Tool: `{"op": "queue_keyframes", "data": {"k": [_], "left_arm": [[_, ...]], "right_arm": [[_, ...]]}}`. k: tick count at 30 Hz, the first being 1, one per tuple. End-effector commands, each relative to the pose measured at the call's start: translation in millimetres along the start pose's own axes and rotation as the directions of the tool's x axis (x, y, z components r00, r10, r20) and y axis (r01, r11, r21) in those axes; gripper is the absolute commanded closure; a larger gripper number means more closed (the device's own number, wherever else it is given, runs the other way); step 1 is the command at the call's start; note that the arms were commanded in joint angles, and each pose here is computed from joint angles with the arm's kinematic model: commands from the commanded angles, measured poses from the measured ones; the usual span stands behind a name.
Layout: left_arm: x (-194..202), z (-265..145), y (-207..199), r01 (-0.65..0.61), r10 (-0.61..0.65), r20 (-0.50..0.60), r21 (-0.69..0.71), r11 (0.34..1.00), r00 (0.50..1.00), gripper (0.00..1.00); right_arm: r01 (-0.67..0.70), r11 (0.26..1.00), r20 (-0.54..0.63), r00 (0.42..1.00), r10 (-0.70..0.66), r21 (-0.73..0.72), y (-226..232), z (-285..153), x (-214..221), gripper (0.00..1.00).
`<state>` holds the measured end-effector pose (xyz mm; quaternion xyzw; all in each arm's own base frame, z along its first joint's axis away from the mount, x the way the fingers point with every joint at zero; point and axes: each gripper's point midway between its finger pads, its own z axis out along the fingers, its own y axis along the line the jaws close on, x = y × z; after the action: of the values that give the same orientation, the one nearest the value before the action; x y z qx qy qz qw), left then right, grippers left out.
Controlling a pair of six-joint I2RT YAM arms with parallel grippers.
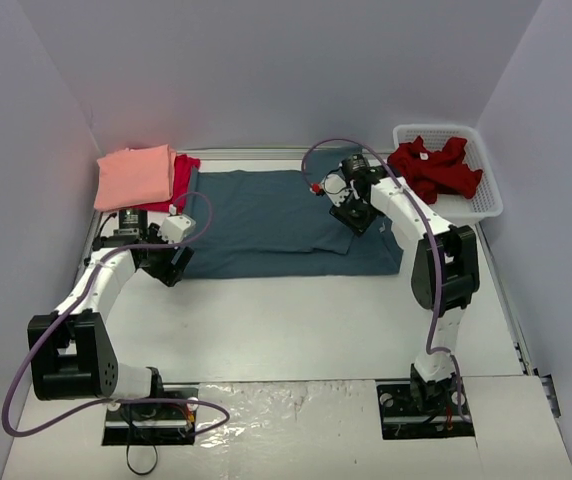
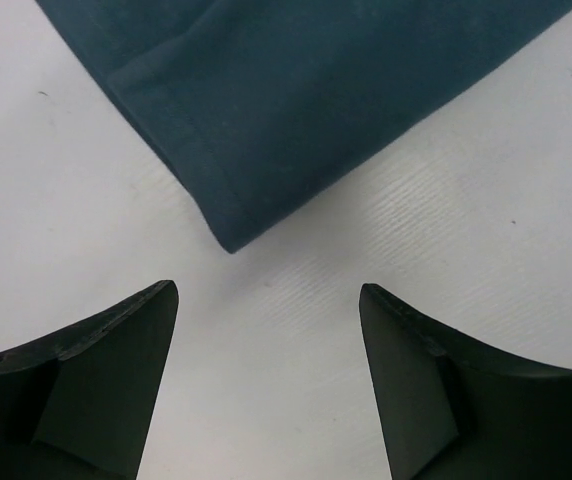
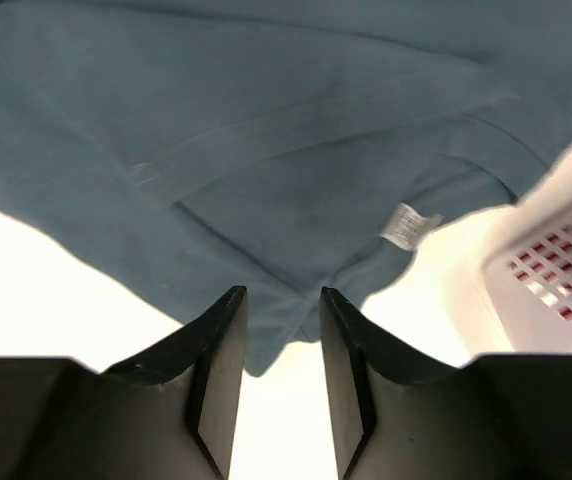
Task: Fold and stack the t-shirts
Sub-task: Fold the flattened tshirt in 1/3 of the way
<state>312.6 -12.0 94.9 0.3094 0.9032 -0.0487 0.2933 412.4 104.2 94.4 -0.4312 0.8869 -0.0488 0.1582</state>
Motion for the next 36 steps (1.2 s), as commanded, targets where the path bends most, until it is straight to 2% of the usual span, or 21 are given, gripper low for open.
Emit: {"op": "queue_keyframes", "data": {"k": [1, 5, 22, 36], "left_arm": [[-13, -5, -12, 0.031, -0.034, 0.084, 0.034, 0.999, 0.996, 0.28], [-6, -2, -17, 0.029, -0.032, 0.076, 0.042, 0.999, 0.997, 0.28], [6, 9, -20, 0.024, -0.027, 0.077, 0.039, 0.999, 0.997, 0.28], [7, 10, -20, 0.015, -0.018, 0.082, 0.033, 0.999, 0.996, 0.28]], "right_arm": [[0.05, 0.997, 0.028, 0.998, -0.048, -0.063, 22, -7, -1, 0.72], [0.08, 0.992, 0.009, 0.997, -0.08, -0.097, 33, 3, 2, 0.74], [0.109, 0.971, -0.037, 0.992, -0.12, -0.213, 62, 46, 1, 0.62], [0.11, 0.971, -0.052, 0.991, -0.124, -0.211, 62, 59, -4, 0.59]]}}
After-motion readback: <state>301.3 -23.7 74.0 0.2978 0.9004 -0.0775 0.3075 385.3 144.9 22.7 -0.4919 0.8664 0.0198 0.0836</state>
